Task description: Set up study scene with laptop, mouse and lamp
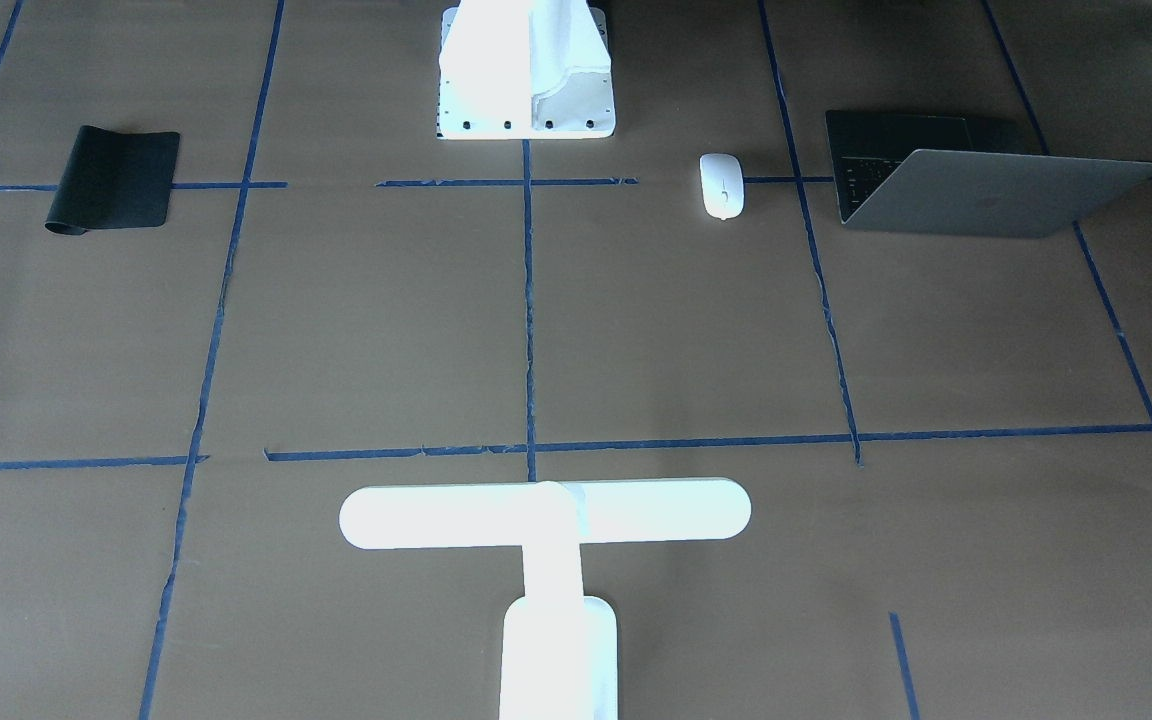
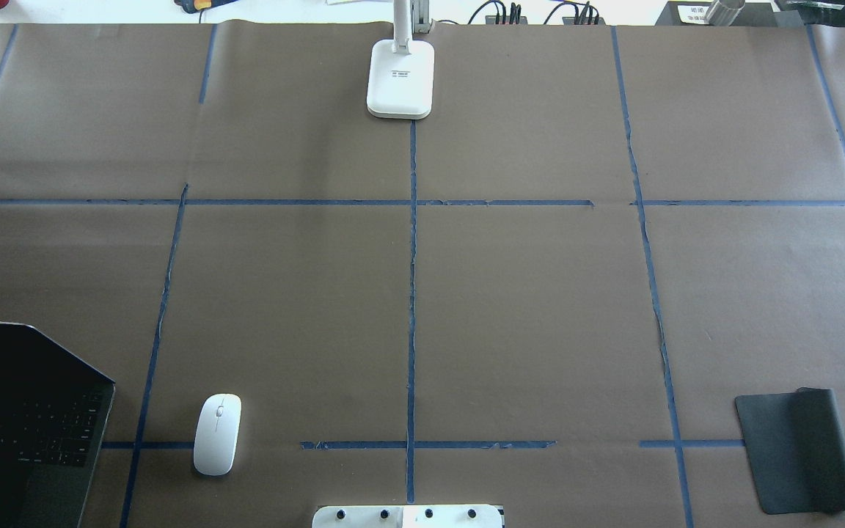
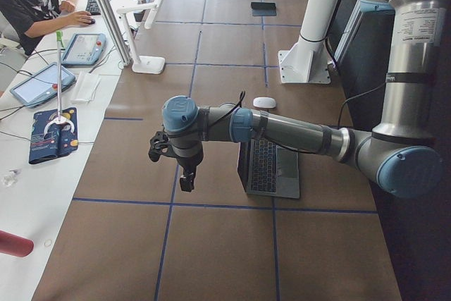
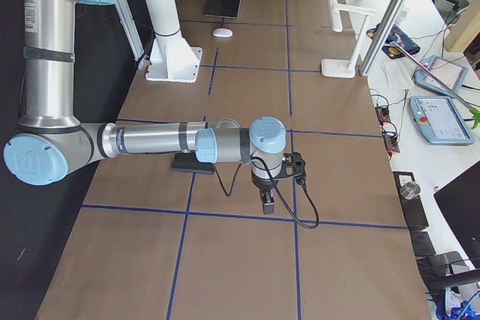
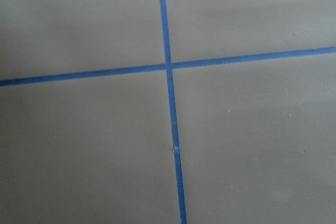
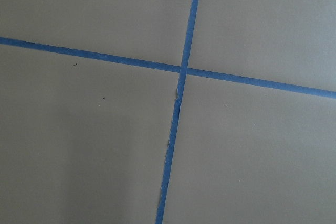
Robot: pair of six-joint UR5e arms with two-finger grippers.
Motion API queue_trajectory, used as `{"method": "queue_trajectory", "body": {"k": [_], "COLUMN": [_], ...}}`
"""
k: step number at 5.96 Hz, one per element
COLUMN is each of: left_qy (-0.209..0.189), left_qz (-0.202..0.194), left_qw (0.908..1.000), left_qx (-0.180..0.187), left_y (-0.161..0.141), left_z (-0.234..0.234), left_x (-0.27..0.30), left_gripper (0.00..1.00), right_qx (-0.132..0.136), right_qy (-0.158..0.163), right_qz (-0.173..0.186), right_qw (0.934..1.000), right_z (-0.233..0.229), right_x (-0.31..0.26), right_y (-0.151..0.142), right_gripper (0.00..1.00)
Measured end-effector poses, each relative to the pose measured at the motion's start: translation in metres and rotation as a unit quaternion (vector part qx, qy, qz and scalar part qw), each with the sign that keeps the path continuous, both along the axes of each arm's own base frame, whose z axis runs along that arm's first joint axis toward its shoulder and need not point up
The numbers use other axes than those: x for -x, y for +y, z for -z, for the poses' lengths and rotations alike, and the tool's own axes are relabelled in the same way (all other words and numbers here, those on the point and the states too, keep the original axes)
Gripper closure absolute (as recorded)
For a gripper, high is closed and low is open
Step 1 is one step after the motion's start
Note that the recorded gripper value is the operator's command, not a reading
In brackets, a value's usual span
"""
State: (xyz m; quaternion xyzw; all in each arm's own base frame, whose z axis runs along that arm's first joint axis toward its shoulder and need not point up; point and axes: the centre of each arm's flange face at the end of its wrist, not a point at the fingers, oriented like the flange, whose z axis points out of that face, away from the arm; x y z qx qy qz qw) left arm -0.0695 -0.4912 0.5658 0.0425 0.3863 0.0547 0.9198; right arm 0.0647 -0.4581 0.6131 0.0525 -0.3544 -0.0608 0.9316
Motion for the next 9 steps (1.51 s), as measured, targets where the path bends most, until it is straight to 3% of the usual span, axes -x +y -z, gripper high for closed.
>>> {"method": "queue_trajectory", "body": {"k": [3,5,6,7,8,9], "left_qy": [0.001,0.005,0.012,0.015,0.013,0.01], "left_qz": [-0.006,-0.053,-0.098,-0.15,-0.214,-0.279], "left_qw": [0.9979,0.9874,0.9784,0.9646,0.9381,0.9022], "left_qx": [-0.064,-0.149,-0.182,-0.216,-0.272,-0.328], "left_y": [0.006,0.024,0.046,0.065,0.074,0.078], "left_z": [0.055,0.1,0.118,0.128,0.131,0.131], "left_x": [-0.005,-0.046,-0.081,-0.105,-0.116,-0.127], "left_gripper": [0.0,0.0,0.0,0.0,0.0,0.0], "right_qx": [0.002,0.003,0.003,0.003,0.004,0.005], "right_qy": [-0.001,-0.003,-0.003,-0.003,-0.003,-0.003], "right_qz": [0.0,0.0,0.0,0.0,0.0,0.001], "right_qw": [1.0,1.0,1.0,1.0,1.0,1.0], "right_z": [-0.002,-0.003,-0.003,-0.003,-0.004,-0.004], "right_x": [0.0,0.0,0.001,0.001,0.001,0.001], "right_y": [0.002,0.003,0.003,0.003,0.003,0.004], "right_gripper": [0.0,0.0,0.0,0.0,0.0,0.0]}}
